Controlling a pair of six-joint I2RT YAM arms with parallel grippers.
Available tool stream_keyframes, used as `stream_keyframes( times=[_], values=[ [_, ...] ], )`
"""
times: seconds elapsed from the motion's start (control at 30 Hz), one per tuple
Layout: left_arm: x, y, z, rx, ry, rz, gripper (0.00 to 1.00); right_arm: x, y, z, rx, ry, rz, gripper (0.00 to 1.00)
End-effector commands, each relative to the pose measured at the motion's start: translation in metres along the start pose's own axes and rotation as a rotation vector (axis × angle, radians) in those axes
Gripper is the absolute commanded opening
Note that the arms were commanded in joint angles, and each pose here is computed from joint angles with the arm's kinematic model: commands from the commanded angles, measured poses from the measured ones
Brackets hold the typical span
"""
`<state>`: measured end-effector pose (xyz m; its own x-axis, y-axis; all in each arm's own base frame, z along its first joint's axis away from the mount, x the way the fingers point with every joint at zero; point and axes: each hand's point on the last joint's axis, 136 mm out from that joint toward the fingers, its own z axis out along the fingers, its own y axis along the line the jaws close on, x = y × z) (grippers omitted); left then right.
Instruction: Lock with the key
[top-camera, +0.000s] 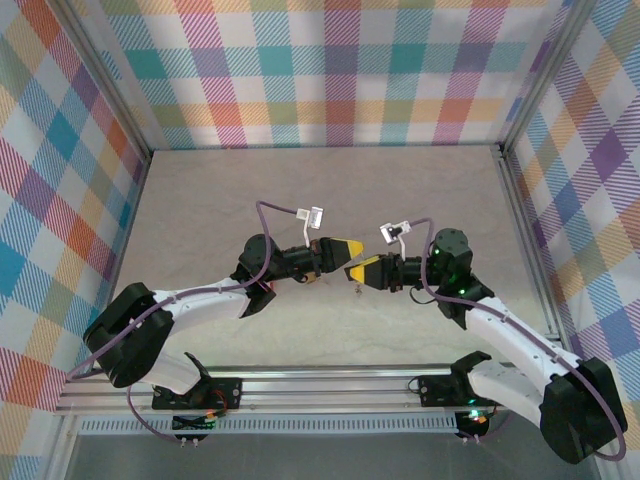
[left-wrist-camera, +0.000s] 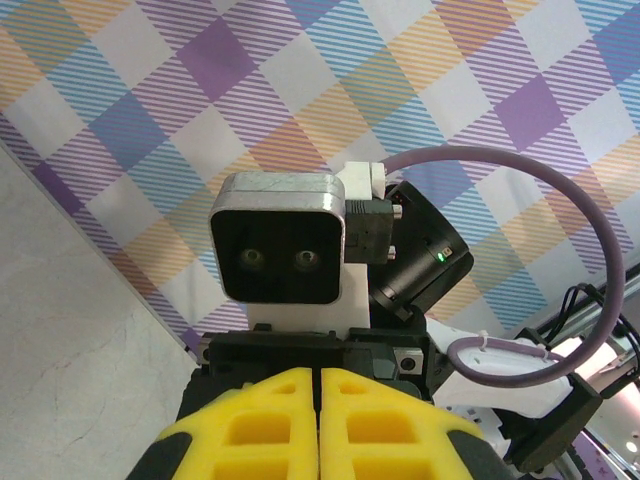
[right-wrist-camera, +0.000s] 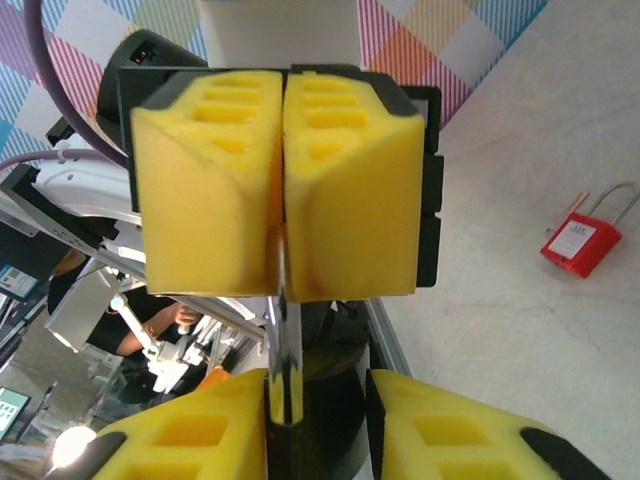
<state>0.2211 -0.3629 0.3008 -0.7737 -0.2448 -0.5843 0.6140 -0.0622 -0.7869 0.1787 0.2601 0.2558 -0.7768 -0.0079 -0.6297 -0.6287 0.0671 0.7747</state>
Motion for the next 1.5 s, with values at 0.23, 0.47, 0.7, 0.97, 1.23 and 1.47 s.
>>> stream_keyframes(
  times=[0.23, 0.47, 0.7, 0.97, 1.23, 1.47],
  values=[
    [-0.01, -0.038, 0.0, 0.077, -0.019, 0.102, 0.0, 0.006, -0.01, 0.003, 0.04, 0.009, 0.008, 0.12],
    [-0.011, -0.037, -0.001, 0.037, -0.01, 0.123, 0.0, 0.009, -0.01, 0.003, 0.035, 0.011, 0.014, 0.0],
    [-0.021, -0.032, -0.01, -0.041, -0.018, 0.146, 0.3, 0.012, -0.007, 0.002, 0.023, 0.02, 0.002, 0.0],
    [-0.026, -0.024, -0.03, -0.267, 0.044, 0.251, 0.56, 0.018, -0.004, 0.003, -0.008, 0.06, 0.012, 0.0],
    [-0.017, 0.014, -0.062, -0.638, 0.19, 0.224, 0.59, 0.022, -0.004, 0.005, -0.01, 0.089, 0.007, 0.0],
    [0.007, 0.044, -0.08, -0.845, 0.404, 0.142, 0.59, 0.026, -0.003, 0.008, 0.004, 0.108, -0.01, 0.0]
  ],
)
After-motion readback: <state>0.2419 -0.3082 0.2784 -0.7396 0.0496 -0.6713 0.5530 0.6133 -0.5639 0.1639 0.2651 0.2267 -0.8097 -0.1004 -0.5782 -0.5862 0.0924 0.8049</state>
